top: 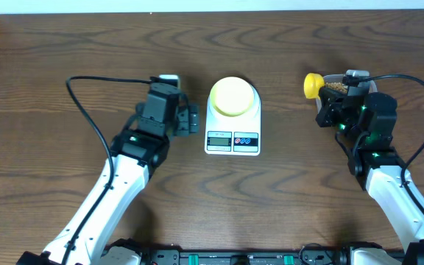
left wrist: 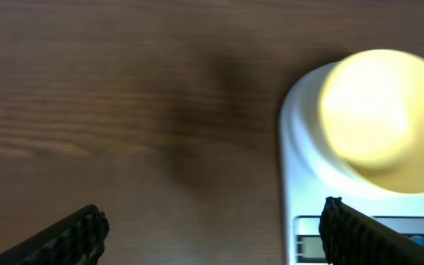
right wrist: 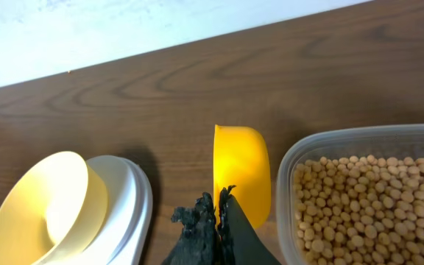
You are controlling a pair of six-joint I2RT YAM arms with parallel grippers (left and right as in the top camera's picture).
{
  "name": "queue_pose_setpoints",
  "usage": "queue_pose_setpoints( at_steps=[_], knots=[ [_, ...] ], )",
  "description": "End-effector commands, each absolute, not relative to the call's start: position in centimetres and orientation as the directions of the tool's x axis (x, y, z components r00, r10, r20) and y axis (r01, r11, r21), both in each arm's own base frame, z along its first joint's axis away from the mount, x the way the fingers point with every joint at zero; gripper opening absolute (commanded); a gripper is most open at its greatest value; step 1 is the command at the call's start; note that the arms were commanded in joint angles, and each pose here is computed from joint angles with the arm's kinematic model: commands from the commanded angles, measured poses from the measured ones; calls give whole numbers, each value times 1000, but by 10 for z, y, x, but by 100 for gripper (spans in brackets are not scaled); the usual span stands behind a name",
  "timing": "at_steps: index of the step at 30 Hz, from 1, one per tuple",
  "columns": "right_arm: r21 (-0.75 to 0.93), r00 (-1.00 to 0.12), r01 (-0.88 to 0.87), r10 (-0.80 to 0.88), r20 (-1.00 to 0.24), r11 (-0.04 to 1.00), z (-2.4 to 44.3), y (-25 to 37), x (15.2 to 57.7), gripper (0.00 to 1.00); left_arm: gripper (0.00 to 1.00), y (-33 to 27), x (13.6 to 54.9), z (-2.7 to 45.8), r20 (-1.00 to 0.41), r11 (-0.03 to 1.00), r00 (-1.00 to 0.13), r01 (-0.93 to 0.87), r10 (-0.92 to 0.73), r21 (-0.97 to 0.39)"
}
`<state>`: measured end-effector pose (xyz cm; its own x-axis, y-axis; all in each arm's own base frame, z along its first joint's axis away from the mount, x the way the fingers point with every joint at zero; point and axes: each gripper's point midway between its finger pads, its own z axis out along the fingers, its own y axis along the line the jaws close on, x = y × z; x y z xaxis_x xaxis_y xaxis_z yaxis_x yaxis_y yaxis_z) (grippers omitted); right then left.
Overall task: Scoop item into bowl and weigh 50g on scale
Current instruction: 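Pull the left gripper back from the scale toward the left, then move the left gripper back toward the scale's front panel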
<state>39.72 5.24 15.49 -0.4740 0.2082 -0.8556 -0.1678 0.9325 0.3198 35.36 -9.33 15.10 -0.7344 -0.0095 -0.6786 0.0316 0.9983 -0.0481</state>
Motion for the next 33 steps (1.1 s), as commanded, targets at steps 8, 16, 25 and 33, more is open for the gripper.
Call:
queue_pose_setpoints(
  at_steps=[8,16,25,33],
  knots=[
    [307,-463,-156,205,-862,939,159,43,401,1,93,-68,352,145,-658,1000,-753,-13,-19,-13],
    [317,-500,-109,224,-836,942,147,32,396,1,94,-38,356,144,-671,985,-742,-122,-9,122],
    [356,-545,-49,274,-792,933,135,24,390,1,93,-35,357,139,-660,982,-752,-132,-9,138],
    [315,-519,-82,229,-823,946,141,24,394,1,93,-34,357,139,-660,981,-751,-134,-10,137]
  ],
)
